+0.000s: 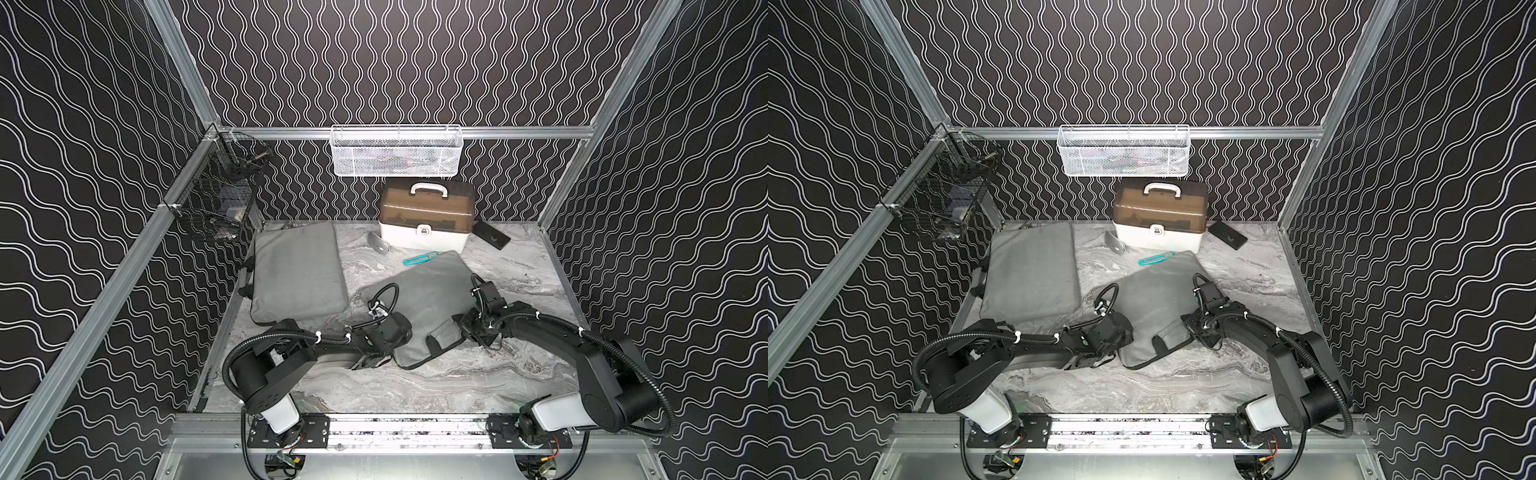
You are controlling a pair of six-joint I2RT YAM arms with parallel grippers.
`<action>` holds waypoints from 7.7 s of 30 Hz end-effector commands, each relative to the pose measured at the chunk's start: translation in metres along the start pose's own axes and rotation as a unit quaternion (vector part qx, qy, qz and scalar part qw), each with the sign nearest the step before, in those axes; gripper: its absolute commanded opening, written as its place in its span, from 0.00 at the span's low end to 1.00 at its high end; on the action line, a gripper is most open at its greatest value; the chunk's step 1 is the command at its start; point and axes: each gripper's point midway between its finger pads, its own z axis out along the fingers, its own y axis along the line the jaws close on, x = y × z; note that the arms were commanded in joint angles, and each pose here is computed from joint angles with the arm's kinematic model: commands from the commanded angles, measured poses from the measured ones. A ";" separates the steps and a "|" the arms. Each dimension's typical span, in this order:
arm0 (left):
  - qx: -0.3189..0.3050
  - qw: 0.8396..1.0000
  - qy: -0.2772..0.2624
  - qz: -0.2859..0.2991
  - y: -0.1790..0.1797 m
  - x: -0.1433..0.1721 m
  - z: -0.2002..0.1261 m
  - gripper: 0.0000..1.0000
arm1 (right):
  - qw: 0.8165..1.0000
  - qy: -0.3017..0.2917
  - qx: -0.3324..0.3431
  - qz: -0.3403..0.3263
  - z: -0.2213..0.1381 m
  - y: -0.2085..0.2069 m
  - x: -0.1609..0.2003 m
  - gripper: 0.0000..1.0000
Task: Put the mouse into the laptop bag
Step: Unzip the zipper on the zippered laptop bag.
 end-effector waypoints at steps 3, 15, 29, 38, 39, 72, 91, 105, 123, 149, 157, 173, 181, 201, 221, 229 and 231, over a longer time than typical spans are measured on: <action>0.041 0.998 0.039 -0.022 -0.026 0.016 -0.002 0.42 | 0.998 0.053 -0.032 -0.006 -0.006 0.015 0.029 0.00; 0.024 0.998 -0.002 -0.055 -0.005 0.014 -0.019 0.00 | 0.998 0.018 -0.066 0.014 -0.035 -0.024 0.002 0.00; 0.028 0.999 0.001 -0.045 -0.026 0.011 -0.014 0.00 | 0.973 0.091 -0.166 -0.130 -0.043 0.046 0.096 0.00; 0.029 0.999 -0.009 -0.039 -0.027 0.005 -0.022 0.07 | 0.969 0.099 -0.170 -0.150 -0.040 0.061 0.122 0.00; 0.030 0.999 -0.014 -0.037 -0.028 0.003 -0.025 0.15 | 0.972 0.091 -0.163 -0.144 -0.039 0.058 0.118 0.00; 0.035 0.999 -0.013 -0.010 -0.027 -0.020 0.025 0.95 | 0.991 0.030 -0.120 0.052 -0.050 -0.035 0.010 0.00; -0.032 0.998 -0.030 -0.049 -0.014 -0.025 0.040 0.00 | 0.976 0.099 -0.179 -0.078 -0.054 0.019 0.124 0.00; -0.040 0.991 -0.101 -0.082 0.010 -0.041 -0.010 0.00 | 0.994 0.012 -0.112 0.003 -0.063 -0.008 0.063 0.00; -0.020 0.995 -0.086 -0.046 0.004 -0.018 -0.014 0.96 | 0.990 0.054 -0.099 0.082 -0.058 -0.056 0.032 0.00; -0.083 0.988 -0.107 -0.078 0.019 -0.027 0.002 0.16 | 0.994 0.066 -0.079 -0.040 -0.051 -0.010 0.092 0.00; 0.002 0.994 0.028 -0.108 0.025 0.026 -0.036 0.89 | 0.989 0.019 -0.135 -0.057 -0.060 -0.006 0.073 0.00; 0.018 0.997 0.035 -0.060 -0.040 0.053 0.016 0.14 | 0.979 0.076 -0.156 -0.106 -0.057 -0.018 0.104 0.00; -0.001 0.998 0.007 -0.055 -0.053 0.035 0.012 0.00 | 0.974 0.109 -0.119 -0.159 -0.054 -0.028 0.128 0.00; 0.039 0.997 -0.019 -0.058 -0.064 0.019 -0.002 0.00 | 0.973 0.130 -0.138 -0.129 -0.059 0.007 0.151 0.00; 0.085 0.990 -0.114 0.020 -0.006 -0.058 -0.088 0.99 | 0.989 0.002 0.081 0.127 -0.063 -0.116 0.034 0.00; 0.155 0.986 -0.054 0.030 -0.025 -0.037 -0.042 0.97 | 0.976 0.035 0.163 0.144 -0.060 -0.117 0.025 0.00; 0.163 0.985 -0.042 0.031 -0.032 -0.032 -0.032 0.96 | 0.975 0.033 0.160 0.149 -0.059 -0.116 0.024 0.00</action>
